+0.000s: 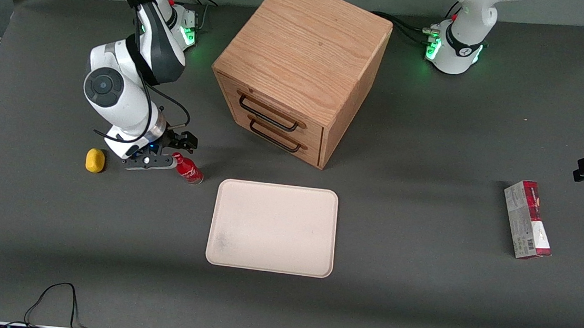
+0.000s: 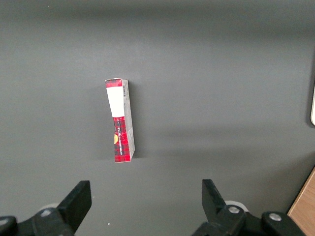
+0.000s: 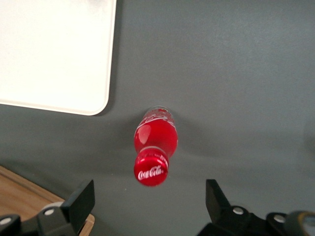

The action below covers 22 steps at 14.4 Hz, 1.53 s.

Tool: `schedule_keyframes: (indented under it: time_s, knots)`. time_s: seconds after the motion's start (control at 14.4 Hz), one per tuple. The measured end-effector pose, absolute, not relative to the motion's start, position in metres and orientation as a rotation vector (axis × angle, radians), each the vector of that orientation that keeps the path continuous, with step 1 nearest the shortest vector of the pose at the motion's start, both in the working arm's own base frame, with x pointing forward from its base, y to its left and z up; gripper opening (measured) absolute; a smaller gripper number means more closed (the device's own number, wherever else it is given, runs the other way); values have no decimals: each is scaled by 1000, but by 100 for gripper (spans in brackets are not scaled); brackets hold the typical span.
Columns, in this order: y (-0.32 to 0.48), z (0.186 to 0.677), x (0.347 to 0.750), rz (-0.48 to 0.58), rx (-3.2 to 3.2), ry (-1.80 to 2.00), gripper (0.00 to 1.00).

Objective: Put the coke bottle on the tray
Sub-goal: 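Lower the right gripper and close it around the bottle's cap end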

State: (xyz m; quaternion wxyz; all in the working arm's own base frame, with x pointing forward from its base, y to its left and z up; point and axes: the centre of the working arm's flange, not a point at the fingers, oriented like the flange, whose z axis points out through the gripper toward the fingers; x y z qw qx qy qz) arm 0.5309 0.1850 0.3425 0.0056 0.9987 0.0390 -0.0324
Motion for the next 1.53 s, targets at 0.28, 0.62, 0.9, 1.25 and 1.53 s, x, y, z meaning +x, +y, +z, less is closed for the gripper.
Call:
schedule_keyframes:
  time_s: [0.28, 0.62, 0.9, 1.25, 1.53]
  knots:
    - [184, 329, 533, -113, 3123, 117, 100]
    - [181, 328, 536, -108, 3123, 104, 78]
    - [182, 332, 538, -96, 3126, 90, 33]
    - [184, 346, 544, -135, 3117, 56, 31]
    - [190, 420, 561, -216, 3097, 55, 31]
